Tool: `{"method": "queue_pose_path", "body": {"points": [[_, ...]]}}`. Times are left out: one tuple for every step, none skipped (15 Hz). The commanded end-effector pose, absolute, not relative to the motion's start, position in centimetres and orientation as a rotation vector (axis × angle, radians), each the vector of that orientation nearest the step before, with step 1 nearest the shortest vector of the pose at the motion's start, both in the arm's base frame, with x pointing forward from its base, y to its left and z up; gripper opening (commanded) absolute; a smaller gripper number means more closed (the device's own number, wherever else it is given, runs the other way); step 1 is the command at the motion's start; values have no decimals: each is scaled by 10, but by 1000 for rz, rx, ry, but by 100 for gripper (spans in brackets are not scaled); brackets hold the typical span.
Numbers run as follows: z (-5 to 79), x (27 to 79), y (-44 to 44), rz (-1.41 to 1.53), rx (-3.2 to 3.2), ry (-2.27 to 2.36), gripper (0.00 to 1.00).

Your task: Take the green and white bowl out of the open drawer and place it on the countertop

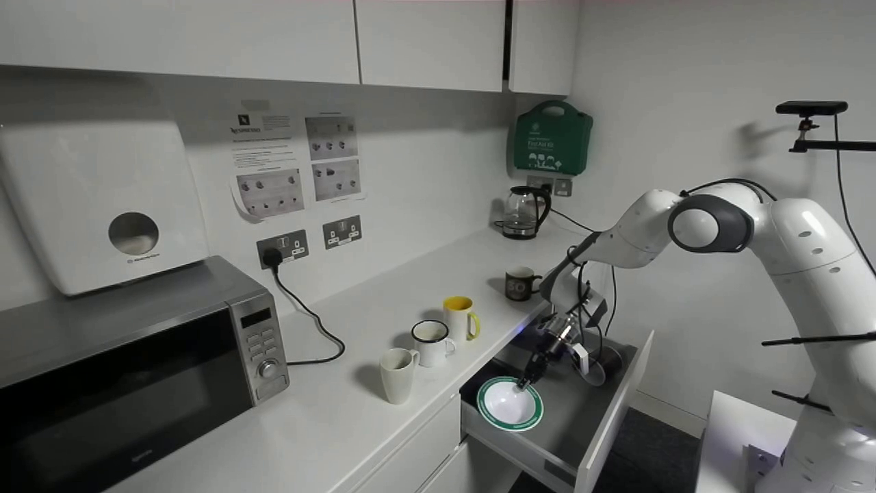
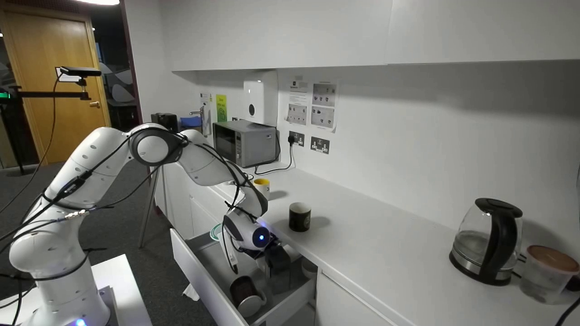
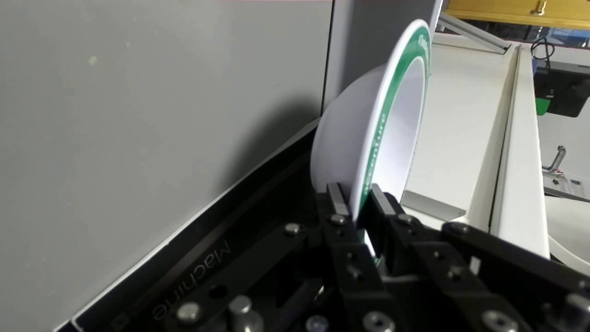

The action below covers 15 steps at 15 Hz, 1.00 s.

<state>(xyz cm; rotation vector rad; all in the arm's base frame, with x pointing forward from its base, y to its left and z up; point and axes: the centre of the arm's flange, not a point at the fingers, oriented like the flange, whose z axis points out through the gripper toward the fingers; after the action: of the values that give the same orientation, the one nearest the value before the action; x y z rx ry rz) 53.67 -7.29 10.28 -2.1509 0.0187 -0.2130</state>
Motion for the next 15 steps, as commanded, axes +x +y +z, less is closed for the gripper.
{"method": "queue_pose_path", "body": {"points": [[112,537,-78,-223,-2120,-24,4],[116,534,-79,-233,-2118,-27,4],[120,532,-81,-241,-2114,-34,4],[122,531,-82,-248,-2111,-41,4],[125,530,-83,-251,-2109,-46,4],[126,530,-85,-253,-2108,-48,4],[127,530,-86,-254,-2108,-49,4],[127,529,-88,-252,-2105,-47,4],[127,528,-90,-251,-2104,-44,4],[127,528,-91,-248,-2103,-42,4],[128,527,-92,-246,-2102,-42,4],[128,526,-93,-243,-2101,-43,4],[129,525,-94,-239,-2100,-43,4],[130,524,-94,-234,-2100,-46,4],[131,522,-95,-229,-2102,-46,4]]}}
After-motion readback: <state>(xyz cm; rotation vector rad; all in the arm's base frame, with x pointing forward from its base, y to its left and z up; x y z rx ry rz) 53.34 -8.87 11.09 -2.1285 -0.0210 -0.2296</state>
